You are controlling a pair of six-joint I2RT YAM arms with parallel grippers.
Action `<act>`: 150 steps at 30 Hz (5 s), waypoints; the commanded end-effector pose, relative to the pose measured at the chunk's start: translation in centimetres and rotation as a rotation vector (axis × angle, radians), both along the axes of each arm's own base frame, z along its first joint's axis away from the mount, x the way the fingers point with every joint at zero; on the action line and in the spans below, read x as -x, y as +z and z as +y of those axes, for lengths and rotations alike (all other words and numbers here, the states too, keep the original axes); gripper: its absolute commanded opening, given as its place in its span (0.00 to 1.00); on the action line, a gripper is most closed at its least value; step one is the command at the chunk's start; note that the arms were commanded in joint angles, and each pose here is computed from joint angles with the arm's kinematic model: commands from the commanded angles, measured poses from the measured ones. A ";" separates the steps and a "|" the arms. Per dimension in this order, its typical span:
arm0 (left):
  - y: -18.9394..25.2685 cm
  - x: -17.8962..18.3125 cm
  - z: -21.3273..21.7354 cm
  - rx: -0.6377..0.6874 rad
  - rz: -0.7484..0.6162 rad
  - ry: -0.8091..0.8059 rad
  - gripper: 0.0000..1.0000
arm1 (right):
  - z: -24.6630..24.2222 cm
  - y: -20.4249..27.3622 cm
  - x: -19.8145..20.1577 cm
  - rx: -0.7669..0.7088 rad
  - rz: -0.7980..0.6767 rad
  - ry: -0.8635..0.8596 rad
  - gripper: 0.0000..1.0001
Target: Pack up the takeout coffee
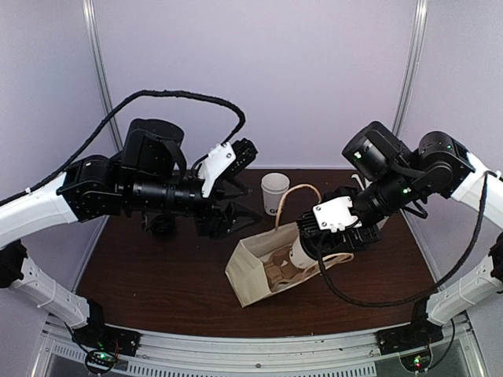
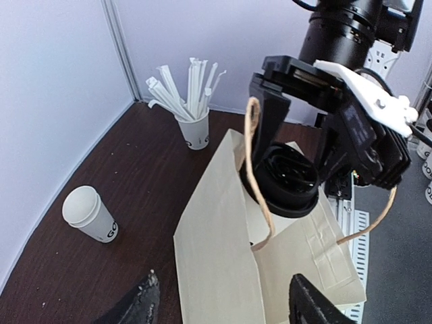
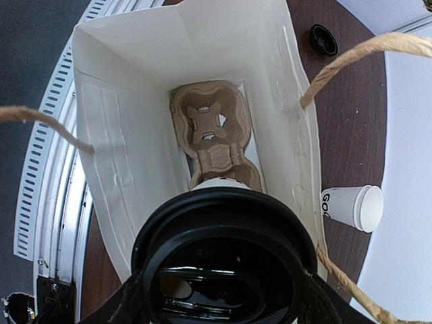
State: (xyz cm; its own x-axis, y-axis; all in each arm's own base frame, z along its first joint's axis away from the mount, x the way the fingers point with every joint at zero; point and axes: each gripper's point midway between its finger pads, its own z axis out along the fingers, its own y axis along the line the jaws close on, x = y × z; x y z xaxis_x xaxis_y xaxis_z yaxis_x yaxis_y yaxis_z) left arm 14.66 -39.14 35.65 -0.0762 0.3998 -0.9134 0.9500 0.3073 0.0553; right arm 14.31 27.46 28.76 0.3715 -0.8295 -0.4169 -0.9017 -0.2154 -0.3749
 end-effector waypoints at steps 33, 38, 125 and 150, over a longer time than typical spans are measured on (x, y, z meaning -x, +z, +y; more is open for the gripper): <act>0.3 -6.5 -1.7 0.069 0.144 0.213 0.70 | -0.3 0.1 2.8 0.019 -0.035 0.060 0.53; 0.2 -1.5 -4.6 0.052 0.225 0.097 0.70 | -1.2 -1.5 2.4 0.060 -0.068 0.049 0.53; -3.4 4.3 -4.4 -0.203 0.167 0.249 0.69 | -0.3 -3.6 0.6 0.010 -0.137 -0.016 0.51; -2.1 2.4 -2.3 -0.176 0.122 0.392 0.63 | 0.4 -4.4 -1.2 -0.012 -0.108 -0.065 0.51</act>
